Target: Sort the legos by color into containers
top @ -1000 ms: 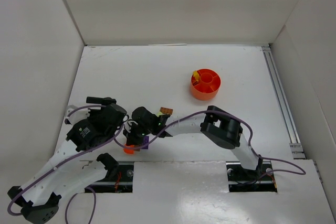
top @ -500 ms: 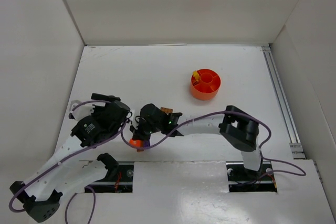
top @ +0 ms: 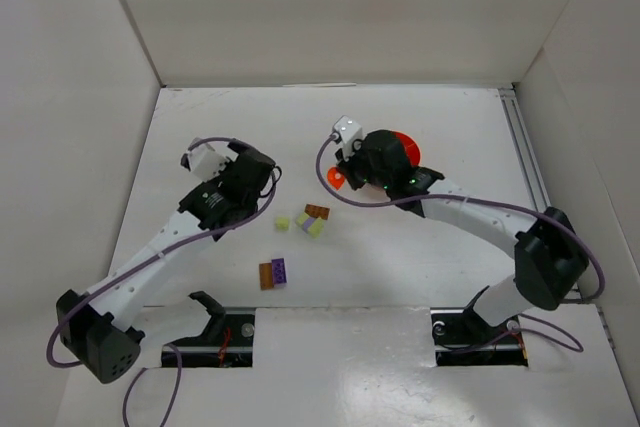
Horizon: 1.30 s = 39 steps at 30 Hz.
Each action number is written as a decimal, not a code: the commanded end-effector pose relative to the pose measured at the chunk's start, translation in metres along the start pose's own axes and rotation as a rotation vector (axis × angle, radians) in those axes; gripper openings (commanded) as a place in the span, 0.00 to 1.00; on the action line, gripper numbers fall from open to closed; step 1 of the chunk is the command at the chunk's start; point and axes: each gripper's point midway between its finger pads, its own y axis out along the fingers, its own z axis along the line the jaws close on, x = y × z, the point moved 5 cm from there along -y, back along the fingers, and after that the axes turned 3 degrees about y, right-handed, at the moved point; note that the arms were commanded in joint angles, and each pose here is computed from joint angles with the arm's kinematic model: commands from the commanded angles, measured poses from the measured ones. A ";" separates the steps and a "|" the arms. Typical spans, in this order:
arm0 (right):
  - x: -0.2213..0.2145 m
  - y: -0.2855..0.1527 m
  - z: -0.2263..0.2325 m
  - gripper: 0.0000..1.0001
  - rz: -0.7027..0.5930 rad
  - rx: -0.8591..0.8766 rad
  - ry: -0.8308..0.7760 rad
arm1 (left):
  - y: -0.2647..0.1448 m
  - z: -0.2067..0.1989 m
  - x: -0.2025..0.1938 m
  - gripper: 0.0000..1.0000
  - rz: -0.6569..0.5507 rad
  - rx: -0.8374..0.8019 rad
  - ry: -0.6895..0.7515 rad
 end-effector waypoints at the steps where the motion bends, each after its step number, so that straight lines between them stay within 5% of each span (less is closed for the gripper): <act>1: 0.010 -0.043 -0.053 0.00 0.004 -0.260 -0.071 | 0.005 -0.044 0.000 1.00 0.092 -0.152 0.101; 9: 0.002 -0.081 -0.111 0.00 0.104 -0.520 -0.293 | 0.036 -0.065 -0.034 1.00 0.288 -0.246 0.280; 24: -0.036 -0.064 -0.130 0.00 0.315 -0.635 -0.414 | 0.061 -0.069 -0.058 1.00 0.354 -0.273 0.376; 39: -0.036 -0.051 -0.113 0.08 0.362 -0.691 -0.494 | 0.064 -0.061 -0.068 1.00 0.382 -0.267 0.397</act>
